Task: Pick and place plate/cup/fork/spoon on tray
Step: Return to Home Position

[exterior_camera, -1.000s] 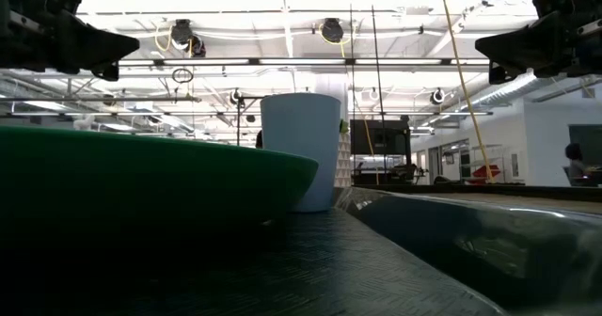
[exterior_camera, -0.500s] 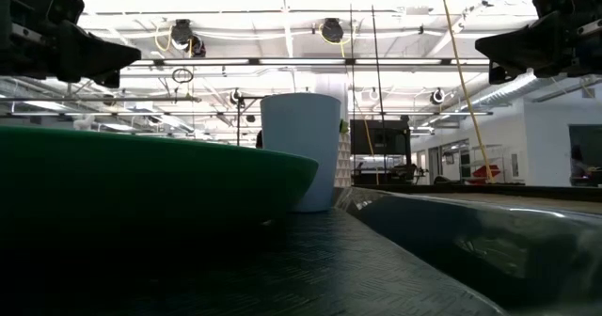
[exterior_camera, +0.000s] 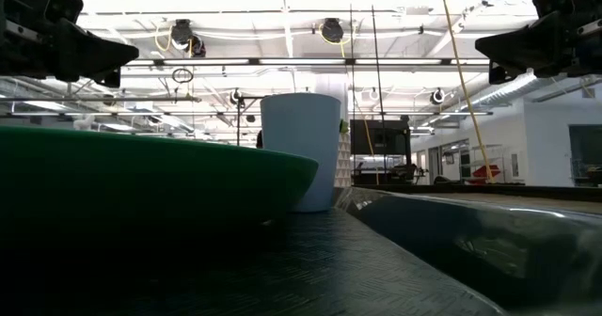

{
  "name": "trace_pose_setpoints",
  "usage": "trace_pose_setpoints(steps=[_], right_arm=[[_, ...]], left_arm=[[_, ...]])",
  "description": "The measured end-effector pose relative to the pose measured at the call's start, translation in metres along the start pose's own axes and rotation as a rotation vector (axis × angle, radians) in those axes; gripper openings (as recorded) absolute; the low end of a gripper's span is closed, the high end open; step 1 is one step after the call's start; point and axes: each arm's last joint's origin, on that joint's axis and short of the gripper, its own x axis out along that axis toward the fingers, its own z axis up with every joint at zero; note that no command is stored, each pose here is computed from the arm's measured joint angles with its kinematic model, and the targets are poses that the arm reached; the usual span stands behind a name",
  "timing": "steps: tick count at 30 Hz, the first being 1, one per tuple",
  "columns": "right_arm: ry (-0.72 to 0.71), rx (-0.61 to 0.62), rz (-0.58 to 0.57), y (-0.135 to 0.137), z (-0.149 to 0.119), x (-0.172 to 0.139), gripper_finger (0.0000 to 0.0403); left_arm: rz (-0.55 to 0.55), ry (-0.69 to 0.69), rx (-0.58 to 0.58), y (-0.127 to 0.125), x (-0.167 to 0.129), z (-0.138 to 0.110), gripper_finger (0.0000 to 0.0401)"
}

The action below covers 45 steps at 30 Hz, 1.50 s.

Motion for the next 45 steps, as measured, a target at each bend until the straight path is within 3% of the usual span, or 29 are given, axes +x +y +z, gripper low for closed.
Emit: trace_pose_setpoints(steps=[7,45], right_arm=[[0.000,0.000,0.000,0.0000,0.0000,0.0000,0.0000],[0.000,0.000,0.000,0.0000,0.0000,0.0000,0.0000]], left_arm=[[0.000,-0.001,-0.074,0.0000,0.0000,0.0001,0.0021],[0.001,-0.002,-0.072,0.0000,0.0000,0.0002,0.0024]])
